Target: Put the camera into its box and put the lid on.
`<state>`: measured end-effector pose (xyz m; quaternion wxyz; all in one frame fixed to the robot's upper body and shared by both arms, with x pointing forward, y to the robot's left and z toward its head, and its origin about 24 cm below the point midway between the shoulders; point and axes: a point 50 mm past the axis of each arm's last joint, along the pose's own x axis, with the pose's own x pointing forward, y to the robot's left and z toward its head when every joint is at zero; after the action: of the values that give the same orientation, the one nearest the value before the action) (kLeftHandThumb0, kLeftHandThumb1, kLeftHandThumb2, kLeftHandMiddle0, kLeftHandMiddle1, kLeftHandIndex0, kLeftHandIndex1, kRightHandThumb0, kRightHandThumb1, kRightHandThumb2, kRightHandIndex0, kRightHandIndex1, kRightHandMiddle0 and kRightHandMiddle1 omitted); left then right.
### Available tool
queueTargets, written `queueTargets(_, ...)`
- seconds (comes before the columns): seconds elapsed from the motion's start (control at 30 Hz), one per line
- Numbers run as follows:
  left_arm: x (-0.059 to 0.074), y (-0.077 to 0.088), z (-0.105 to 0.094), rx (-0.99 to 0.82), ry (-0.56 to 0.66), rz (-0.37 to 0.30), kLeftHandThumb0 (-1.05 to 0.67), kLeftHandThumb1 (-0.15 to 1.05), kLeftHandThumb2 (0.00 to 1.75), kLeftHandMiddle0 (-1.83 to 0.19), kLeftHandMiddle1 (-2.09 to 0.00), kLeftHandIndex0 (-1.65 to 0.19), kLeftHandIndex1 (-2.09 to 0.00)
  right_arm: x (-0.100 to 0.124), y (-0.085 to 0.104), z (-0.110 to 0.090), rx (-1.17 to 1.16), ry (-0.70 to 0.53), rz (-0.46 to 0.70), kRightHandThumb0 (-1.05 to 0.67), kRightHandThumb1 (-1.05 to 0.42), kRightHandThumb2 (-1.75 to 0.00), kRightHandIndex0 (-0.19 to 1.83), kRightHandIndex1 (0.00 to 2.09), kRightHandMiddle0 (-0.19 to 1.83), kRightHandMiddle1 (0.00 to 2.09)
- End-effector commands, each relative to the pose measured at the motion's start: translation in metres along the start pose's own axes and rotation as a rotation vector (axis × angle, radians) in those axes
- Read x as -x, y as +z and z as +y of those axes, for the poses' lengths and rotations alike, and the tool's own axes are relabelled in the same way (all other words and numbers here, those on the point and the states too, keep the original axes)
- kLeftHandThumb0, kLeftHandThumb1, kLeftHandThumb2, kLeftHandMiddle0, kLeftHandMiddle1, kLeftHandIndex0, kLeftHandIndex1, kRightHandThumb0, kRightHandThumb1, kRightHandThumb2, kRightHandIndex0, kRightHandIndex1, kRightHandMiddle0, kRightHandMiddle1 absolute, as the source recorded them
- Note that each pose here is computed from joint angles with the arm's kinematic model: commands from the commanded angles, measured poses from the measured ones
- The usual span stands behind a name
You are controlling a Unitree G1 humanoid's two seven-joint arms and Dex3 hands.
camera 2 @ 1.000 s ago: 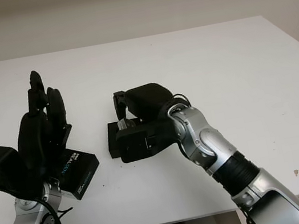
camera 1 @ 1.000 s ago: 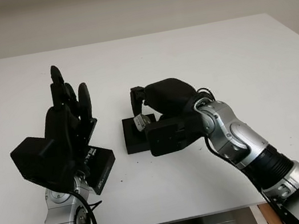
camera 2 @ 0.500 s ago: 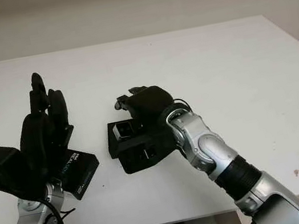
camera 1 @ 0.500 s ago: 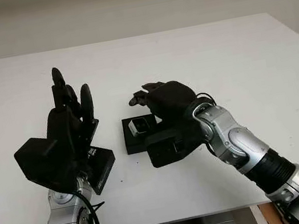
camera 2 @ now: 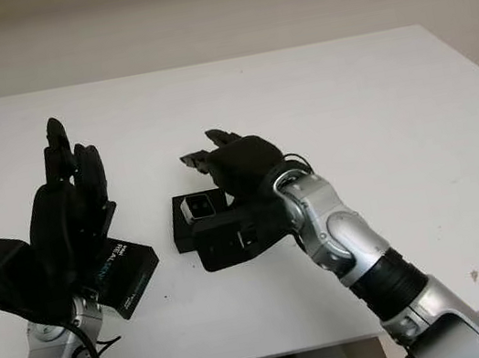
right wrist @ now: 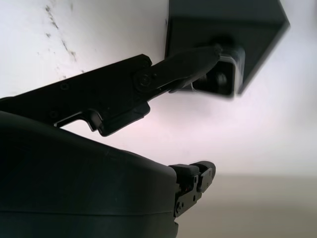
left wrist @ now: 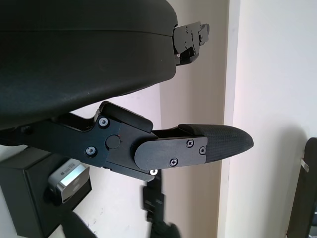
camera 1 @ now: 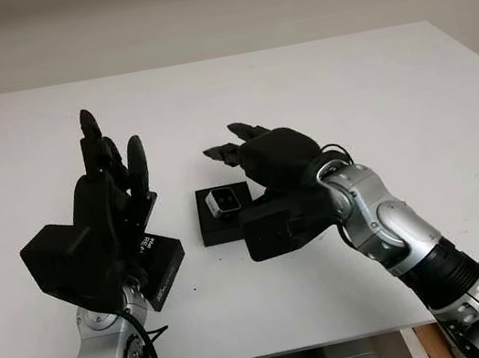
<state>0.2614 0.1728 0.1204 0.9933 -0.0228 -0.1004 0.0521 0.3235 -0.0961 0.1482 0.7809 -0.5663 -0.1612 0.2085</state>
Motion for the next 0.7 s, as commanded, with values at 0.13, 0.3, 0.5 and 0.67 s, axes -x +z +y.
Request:
queueTargets(0.13, 0.004, 0.003, -0.002, 0.005, 0.013, -0.016, -0.74, 1.05, 0.49, 0.19, 0.00, 0.19, 0.00, 0.025, -0.021, -0.005, -0.114, -0.135, -0.091, -0.65, -0.88, -0.05, 0.29, 0.17, 0.36, 0.22)
queueTargets(0.3, 0.006, 0.002, -0.002, -0.029, -0.015, -0.013, -0.74, 1.05, 0.52, 0.19, 0.00, 0.19, 0.00, 0.043, -0.034, -0.003, -0.089, -0.131, -0.143, -0.69, -0.91, -0.06, 0.31, 0.16, 0.37, 0.22)
queueTargets(0.5, 0.008, 0.002, -0.001, -0.032, -0.012, -0.013, -0.76, 1.05, 0.51, 0.19, 0.00, 0.19, 0.00, 0.048, -0.046, -0.023, 0.080, -0.064, -0.282, -0.70, -0.92, -0.06, 0.30, 0.14, 0.34, 0.22)
queueTargets(0.67, 0.007, 0.004, 0.000, -0.033, -0.007, -0.003, -0.75, 1.05, 0.51, 0.19, 0.00, 0.19, 0.00, 0.041, -0.050, -0.050, 0.299, 0.002, -0.408, -0.69, -0.89, -0.05, 0.33, 0.15, 0.37, 0.25)
